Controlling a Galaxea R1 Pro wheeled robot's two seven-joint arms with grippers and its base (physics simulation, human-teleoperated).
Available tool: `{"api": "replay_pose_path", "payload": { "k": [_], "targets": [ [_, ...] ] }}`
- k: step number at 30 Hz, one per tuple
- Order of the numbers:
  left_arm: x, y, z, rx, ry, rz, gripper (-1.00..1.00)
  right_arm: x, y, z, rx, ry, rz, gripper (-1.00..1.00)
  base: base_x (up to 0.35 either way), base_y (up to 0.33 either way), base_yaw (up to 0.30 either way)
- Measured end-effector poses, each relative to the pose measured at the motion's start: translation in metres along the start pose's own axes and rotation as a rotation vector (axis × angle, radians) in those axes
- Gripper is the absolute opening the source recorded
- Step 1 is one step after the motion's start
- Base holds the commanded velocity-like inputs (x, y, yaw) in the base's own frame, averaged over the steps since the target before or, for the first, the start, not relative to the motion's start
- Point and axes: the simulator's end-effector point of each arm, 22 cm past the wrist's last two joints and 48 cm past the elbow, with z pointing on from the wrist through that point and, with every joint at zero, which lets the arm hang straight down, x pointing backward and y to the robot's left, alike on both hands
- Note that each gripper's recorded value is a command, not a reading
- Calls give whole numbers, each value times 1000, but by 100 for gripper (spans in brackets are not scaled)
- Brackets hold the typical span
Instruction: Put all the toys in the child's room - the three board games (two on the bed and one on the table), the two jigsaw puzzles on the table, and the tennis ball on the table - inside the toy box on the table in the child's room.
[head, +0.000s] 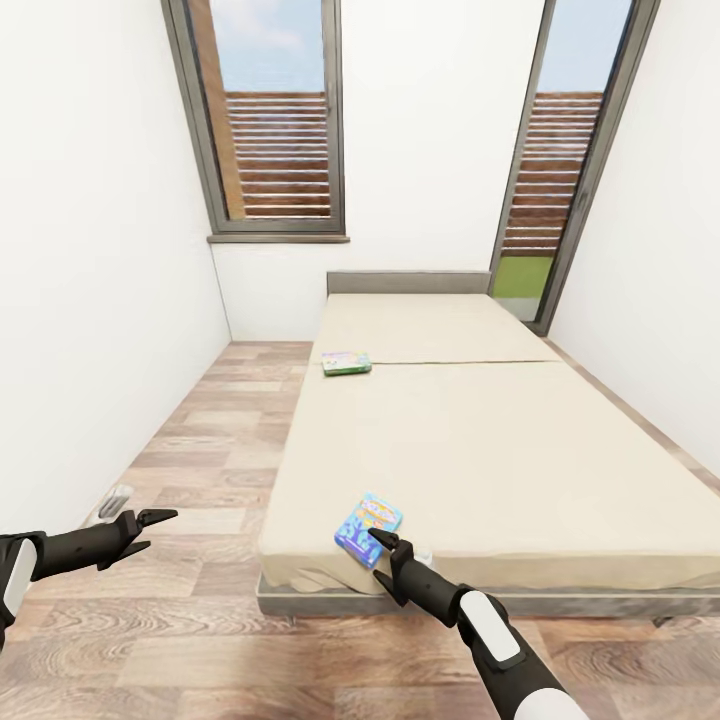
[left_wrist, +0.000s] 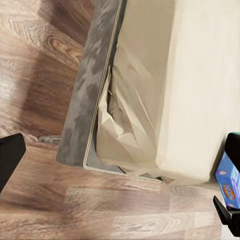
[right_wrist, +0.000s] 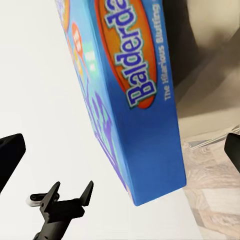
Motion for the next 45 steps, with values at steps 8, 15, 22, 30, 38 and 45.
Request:
{"api": "replay_pose_path", "payload": {
  "k": [8,15,22,30,38,45],
  "targets": [
    [0,0,0,0,0,0,100,0,0,0,0,0,0,100,8,55,0],
    [0,0,0,0,1,0,100,0,0,0,0,1,0,100,0,9,0],
    [0,0,0,0,1,0,100,0,0,0,0,0,0,100,0,0,0],
    [0,0,0,0,0,0,100,0,0,0,0,0,0,-100,0,0,0],
    [-3,-7,-4,4,5,-13,100,1,9,-1,-1,4,3,-100,0,0,0],
    [-10,-18,-11,4,8,-14,100,1,24,-4,-1,4,3,-100,0,0,0]
  ]
}}
